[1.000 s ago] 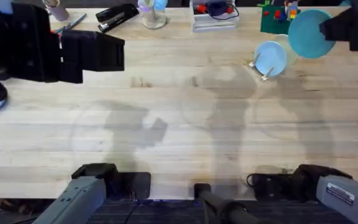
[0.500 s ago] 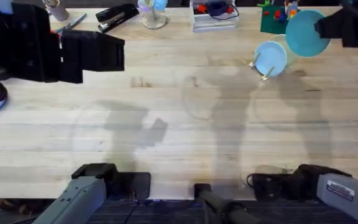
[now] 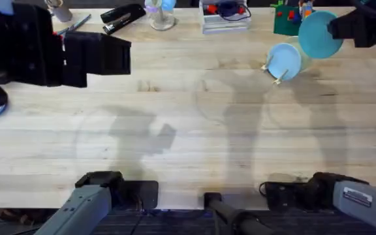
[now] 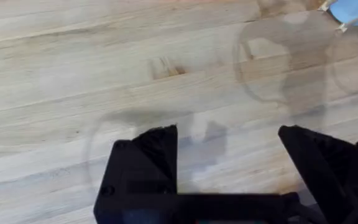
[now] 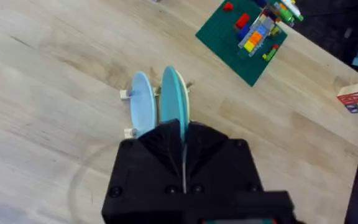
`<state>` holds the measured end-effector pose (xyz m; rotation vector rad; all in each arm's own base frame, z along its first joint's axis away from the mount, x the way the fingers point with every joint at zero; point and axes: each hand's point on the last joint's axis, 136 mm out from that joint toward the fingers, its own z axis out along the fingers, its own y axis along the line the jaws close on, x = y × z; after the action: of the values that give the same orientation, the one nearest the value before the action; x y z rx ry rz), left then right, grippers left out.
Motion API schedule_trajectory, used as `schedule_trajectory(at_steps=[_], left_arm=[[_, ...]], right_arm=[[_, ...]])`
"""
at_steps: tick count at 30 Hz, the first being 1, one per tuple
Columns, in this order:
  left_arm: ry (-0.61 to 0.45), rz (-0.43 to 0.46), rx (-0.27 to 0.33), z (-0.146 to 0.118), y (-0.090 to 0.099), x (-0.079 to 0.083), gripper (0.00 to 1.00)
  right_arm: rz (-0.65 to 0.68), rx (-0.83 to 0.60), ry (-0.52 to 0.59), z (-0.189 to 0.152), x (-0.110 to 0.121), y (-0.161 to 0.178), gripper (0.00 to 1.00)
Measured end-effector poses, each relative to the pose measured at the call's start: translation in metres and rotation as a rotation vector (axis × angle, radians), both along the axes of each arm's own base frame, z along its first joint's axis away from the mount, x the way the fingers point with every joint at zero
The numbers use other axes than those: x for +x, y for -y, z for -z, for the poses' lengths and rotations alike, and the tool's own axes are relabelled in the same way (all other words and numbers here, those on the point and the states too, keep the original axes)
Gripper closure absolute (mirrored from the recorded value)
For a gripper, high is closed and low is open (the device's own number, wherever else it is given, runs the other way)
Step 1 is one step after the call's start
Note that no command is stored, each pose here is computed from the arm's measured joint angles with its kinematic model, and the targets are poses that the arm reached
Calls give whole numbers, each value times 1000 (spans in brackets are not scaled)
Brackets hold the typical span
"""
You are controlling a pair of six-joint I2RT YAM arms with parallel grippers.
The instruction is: Pick up the plates from the table one by one and place each into a slot on the dish rack.
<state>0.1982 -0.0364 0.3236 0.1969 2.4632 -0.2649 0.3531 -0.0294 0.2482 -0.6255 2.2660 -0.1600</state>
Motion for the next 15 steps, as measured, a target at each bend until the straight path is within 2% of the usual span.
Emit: schedule_trajectory(at_steps=[15], left_arm=[[0, 0, 0, 0, 0, 0, 7]], right_arm=[[-1, -1, -1, 6, 9, 2, 973]])
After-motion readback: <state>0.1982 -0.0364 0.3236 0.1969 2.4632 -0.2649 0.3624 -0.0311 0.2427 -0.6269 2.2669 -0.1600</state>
